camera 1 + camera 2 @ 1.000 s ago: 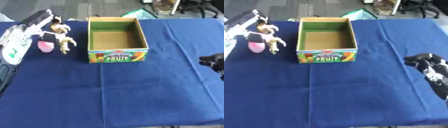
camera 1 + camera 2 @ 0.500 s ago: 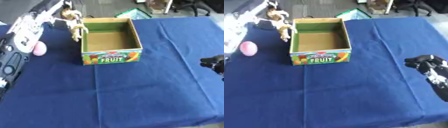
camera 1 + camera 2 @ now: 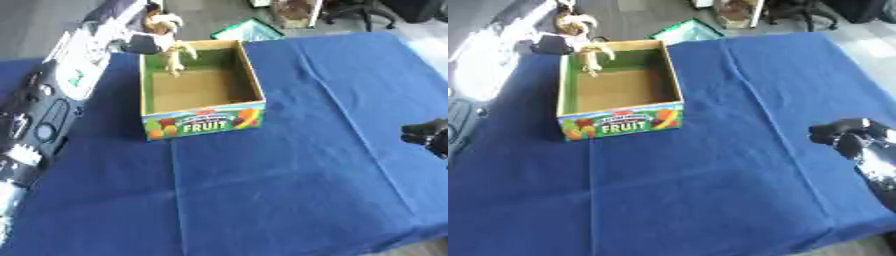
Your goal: Pick up objects on the table and place them in the box.
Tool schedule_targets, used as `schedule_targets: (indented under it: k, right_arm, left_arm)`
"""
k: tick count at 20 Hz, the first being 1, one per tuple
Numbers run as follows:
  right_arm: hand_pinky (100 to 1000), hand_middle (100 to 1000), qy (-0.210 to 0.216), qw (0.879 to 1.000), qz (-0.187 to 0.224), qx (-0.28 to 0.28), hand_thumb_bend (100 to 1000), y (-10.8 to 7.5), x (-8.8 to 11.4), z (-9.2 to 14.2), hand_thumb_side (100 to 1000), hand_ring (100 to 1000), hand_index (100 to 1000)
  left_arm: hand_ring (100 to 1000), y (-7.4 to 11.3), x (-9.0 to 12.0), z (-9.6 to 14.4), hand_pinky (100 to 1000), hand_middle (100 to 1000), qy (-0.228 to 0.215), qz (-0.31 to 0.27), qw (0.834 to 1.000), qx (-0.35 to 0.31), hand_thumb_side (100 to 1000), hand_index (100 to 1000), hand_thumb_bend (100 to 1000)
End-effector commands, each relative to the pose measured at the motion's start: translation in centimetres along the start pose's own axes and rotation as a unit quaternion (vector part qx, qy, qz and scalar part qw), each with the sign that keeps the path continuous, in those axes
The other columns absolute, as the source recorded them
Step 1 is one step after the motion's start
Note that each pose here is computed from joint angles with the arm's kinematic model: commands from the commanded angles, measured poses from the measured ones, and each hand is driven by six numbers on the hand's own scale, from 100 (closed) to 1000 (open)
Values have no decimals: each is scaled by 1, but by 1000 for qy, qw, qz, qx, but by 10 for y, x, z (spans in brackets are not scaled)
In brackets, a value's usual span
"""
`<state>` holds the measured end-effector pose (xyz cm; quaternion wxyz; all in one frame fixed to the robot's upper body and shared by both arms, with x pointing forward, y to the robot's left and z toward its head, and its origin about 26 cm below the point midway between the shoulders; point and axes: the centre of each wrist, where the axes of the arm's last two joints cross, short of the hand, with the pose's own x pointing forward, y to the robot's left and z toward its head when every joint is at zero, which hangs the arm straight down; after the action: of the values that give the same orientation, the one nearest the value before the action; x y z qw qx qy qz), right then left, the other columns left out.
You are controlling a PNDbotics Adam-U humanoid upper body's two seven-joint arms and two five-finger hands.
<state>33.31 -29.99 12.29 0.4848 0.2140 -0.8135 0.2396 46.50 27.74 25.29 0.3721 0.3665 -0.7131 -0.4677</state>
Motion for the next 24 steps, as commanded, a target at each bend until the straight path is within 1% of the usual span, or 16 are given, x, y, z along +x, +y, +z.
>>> schedule_targets:
  k: [1,4,8,9,11,12,14,15,16,17,18,19,22,24]
  right_arm:
    - [838,607,-6,1000,3,15,100,2,4,-7,344,807,684]
    - [838,606,-5,1000,0,19,100,4,3,-9,341,807,684]
    - [838,606,-3,1000,4,21,100,4,3,-8,346,807,684]
    - [838,606,-2,1000,4,21,100,4,2,-8,346,807,684]
    - [838,606,-1,1000,5,21,100,4,2,-7,346,807,684]
    - [838,606,0,1000,6,21,100,4,2,-7,346,807,684]
    - [838,606,1,1000,5,21,100,4,1,-6,347,807,684]
    - [838,606,2,1000,5,21,100,4,1,-6,346,807,684]
    - [838,606,3,1000,5,21,100,4,1,-6,346,807,684]
    - [838,606,4,1000,5,21,100,4,1,-5,346,807,684]
    - [838,606,5,1000,6,20,100,4,1,-5,346,807,684]
    - [838,606,6,1000,6,19,100,3,1,-4,346,807,684]
    - [838,606,9,1000,7,17,100,2,1,-2,346,807,684]
    - [837,606,11,1000,9,15,100,1,1,-1,346,807,684]
  left_arm:
    - [497,4,-4,-2,624,375,8,-11,1000,4,201,580,100]
    - [501,-11,-12,1,629,378,26,-16,999,-15,200,583,100]
    - [519,-26,-19,4,650,404,37,-21,998,-48,198,606,100]
    - [552,-29,-21,5,672,446,38,-24,997,-63,193,644,126]
    - [624,-33,-25,7,708,536,40,-31,994,-100,186,716,304]
    - [624,-34,-26,8,708,536,39,-35,992,-117,186,716,304]
    - [683,-34,-29,11,731,612,37,-39,988,-142,181,771,470]
    - [707,-32,-30,12,742,638,36,-42,987,-154,178,787,536]
    - [710,-30,-31,13,744,642,35,-43,985,-161,177,789,544]
    - [736,-26,-32,14,758,678,33,-44,985,-166,165,801,630]
    - [751,-21,-33,15,767,697,32,-46,984,-169,158,809,673]
    - [766,-16,-34,16,775,714,31,-49,984,-171,192,815,711]
    - [816,0,-38,22,807,768,29,-56,982,-177,366,844,865]
    - [830,9,-42,27,813,782,29,-56,981,-181,454,852,893]
